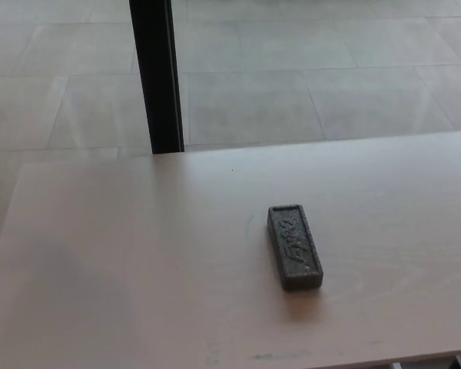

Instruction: The robot uses its right hand to hold the eraser kept in the middle of the desk and use it to wipe the desk by swiping its surface twice

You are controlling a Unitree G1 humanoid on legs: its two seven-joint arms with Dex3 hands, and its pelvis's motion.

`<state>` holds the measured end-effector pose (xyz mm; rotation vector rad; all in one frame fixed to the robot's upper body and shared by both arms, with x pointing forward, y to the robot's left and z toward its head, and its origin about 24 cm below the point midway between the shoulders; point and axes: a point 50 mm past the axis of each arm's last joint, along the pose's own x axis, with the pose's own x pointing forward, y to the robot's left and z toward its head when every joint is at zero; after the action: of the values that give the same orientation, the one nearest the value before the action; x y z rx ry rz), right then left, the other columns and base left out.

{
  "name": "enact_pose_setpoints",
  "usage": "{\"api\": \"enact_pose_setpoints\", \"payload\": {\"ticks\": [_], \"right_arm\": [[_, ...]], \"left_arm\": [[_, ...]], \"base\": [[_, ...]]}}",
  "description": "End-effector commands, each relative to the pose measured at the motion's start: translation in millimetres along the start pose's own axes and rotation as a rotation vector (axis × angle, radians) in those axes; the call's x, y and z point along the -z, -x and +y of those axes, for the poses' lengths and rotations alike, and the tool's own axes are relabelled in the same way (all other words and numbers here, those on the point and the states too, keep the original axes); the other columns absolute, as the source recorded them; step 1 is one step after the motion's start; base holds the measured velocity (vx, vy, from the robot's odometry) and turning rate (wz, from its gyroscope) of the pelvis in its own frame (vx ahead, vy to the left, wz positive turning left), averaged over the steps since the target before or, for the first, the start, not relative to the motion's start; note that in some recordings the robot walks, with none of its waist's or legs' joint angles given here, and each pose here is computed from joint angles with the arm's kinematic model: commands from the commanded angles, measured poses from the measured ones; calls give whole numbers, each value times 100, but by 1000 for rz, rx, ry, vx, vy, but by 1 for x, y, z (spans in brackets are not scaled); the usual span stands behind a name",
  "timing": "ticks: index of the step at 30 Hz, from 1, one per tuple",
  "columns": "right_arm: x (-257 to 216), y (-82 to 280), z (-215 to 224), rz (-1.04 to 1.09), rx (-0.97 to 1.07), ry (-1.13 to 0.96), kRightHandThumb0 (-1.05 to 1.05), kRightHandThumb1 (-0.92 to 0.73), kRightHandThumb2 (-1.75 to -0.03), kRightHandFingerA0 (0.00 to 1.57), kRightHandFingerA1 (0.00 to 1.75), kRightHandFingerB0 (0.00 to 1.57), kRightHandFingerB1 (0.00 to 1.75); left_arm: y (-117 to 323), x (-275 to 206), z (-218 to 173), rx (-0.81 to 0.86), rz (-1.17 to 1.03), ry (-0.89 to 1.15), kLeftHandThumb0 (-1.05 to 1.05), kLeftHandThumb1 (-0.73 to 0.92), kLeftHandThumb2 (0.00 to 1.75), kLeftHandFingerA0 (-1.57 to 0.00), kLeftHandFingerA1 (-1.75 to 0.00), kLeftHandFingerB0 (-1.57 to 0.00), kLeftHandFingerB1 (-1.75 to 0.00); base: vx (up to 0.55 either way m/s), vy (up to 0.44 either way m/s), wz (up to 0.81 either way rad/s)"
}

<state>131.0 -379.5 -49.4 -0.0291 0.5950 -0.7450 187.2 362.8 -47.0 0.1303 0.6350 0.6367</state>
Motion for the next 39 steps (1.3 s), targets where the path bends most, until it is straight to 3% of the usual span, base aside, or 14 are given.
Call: {"api": "enact_pose_setpoints", "payload": {"ticks": [1, 4, 7, 8, 9, 14, 16, 17, 22, 29, 30, 36, 37, 39], "right_arm": [[-54, 1, -41, -157, 148, -468, -53, -58, -90, 44, 71, 11, 52], [-80, -4, -48, -210, 192, -498, -50, -76, -61, 46, 70, 15, 48], [-138, -8, -60, -313, 281, -554, -61, -61, -91, 45, 71, 3, 51], [-168, -9, -66, -347, 340, -560, -56, -75, -62, 48, 74, 7, 55], [-185, -8, -70, -372, 366, -574, -58, -60, -92, 46, 75, 6, 57], [-240, 1, -77, -451, 404, -635, -50, -77, -62, 47, 84, 0, 59], [-273, 9, -75, -516, 398, -765, -41, -76, -64, 46, 130, 2, 51], [-283, 12, -73, -533, 384, -774, -47, -64, -94, 59, 109, 0, 52], [-320, 26, -55, -628, 288, -719, -46, -76, -67, 43, 118, 0, 52], [-364, 50, 11, -780, 108, -592, -32, -71, -75, 96, 96, 71, 57], [-368, 52, 42, -823, -49, -552, -13, -71, -87, 97, 159, 83, 83], [-371, 60, 91, -856, -230, -514, -4, -49, -121, 101, 171, 96, 136], [-364, 66, 118, -860, -328, -462, -19, -50, -119, 130, 146, 97, 122], [-355, 70, 140, -857, -415, -409, -14, -46, -127, 101, 175, 87, 146]], "left_arm": [[-5, -28, 35, -189, -48, 279, -71, 86, 63, -39, -109, -35, -76], [-4, -27, 36, -192, -50, 270, -71, 87, 63, -39, -108, -35, -76], [-5, -27, 37, -202, -43, 237, -73, 85, 64, -43, -97, -30, -65], [-5, -27, 37, -207, -43, 263, -72, 84, 64, -44, -114, -36, -75], [-5, -28, 37, -211, -42, 279, -71, 84, 65, -44, -110, -36, -76], [-4, -28, 36, -203, -46, 289, -69, 86, 63, -40, -107, -35, -74], [-4, -24, 38, -198, -42, 275, -72, 86, 65, -41, -99, -31, -69], [-4, -24, 38, -198, -43, 271, -72, 86, 65, -39, -98, -28, -67], [-3, -24, 38, -195, -46, 252, -71, 87, 65, -39, -97, -28, -66], [-4, -24, 36, -202, -36, 252, -72, 86, 65, -42, -96, -33, -68], [-4, -23, 36, -199, -30, 230, -73, 87, 63, -42, -95, -34, -68], [-4, -23, 33, -198, -35, 230, -74, 87, 66, -43, -96, -35, -69], [-4, -23, 33, -197, -37, 238, -75, 86, 66, -43, -95, -36, -70], [-4, -23, 32, -204, -30, 248, -74, 86, 62, -44, -99, -37, -71]], "base": [[0, 0, 0], [0, 0, 0], [0, 0, 0], [0, 0, 0], [0, 0, 0], [0, 0, 0], [0, 0, 0], [0, 0, 0], [0, 0, 0], [0, 0, 0], [0, 0, 0], [0, 0, 0], [-2, -1, 7], [0, 0, 0]]}}
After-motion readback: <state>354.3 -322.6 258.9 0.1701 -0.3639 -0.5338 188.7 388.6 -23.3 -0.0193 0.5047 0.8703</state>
